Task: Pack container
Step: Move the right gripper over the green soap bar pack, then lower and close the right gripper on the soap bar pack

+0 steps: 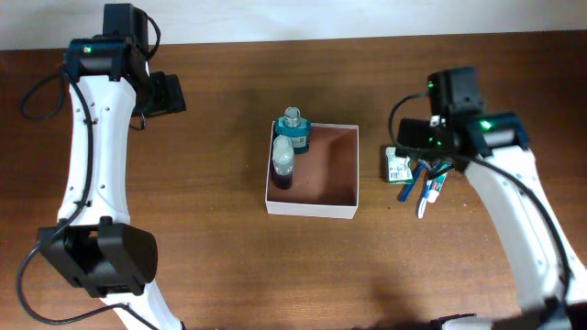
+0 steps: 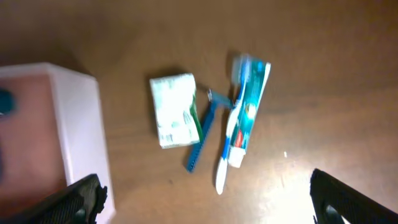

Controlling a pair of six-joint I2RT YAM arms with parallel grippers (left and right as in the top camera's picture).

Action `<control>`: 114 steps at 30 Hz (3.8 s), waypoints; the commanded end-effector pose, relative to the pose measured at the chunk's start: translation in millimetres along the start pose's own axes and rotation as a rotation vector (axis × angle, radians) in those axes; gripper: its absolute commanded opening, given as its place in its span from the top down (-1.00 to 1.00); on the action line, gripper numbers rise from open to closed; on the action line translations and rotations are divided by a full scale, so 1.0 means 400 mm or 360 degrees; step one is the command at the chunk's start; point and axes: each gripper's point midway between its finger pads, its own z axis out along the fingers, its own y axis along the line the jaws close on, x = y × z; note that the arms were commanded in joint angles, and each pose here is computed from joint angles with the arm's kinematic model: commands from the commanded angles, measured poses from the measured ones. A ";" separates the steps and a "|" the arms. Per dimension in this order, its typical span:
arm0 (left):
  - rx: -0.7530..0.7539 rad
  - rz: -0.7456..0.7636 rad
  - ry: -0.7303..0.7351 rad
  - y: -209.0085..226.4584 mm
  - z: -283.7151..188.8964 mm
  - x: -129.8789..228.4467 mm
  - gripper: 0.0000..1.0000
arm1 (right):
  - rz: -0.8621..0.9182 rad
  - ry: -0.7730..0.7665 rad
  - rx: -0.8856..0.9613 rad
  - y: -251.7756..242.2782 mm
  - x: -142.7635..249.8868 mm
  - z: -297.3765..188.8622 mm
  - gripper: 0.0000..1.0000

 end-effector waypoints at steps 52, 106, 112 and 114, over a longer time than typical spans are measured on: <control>0.0004 -0.0003 -0.0064 0.006 -0.037 -0.011 -0.99 | -0.0220 0.0371 -0.0199 0.060 0.159 0.395 -0.52; 0.0004 -0.0003 -0.0064 0.006 -0.037 -0.011 -0.99 | -0.0330 0.0422 -0.0229 0.077 0.200 0.503 -0.28; 0.0004 -0.0003 -0.0064 0.006 -0.037 -0.011 -0.99 | -0.0294 0.0432 -0.0266 0.093 0.205 0.500 -0.28; 0.0004 -0.0003 -0.0064 0.006 -0.037 -0.011 -0.99 | -0.0312 0.0432 -0.0270 0.102 0.208 0.498 -0.28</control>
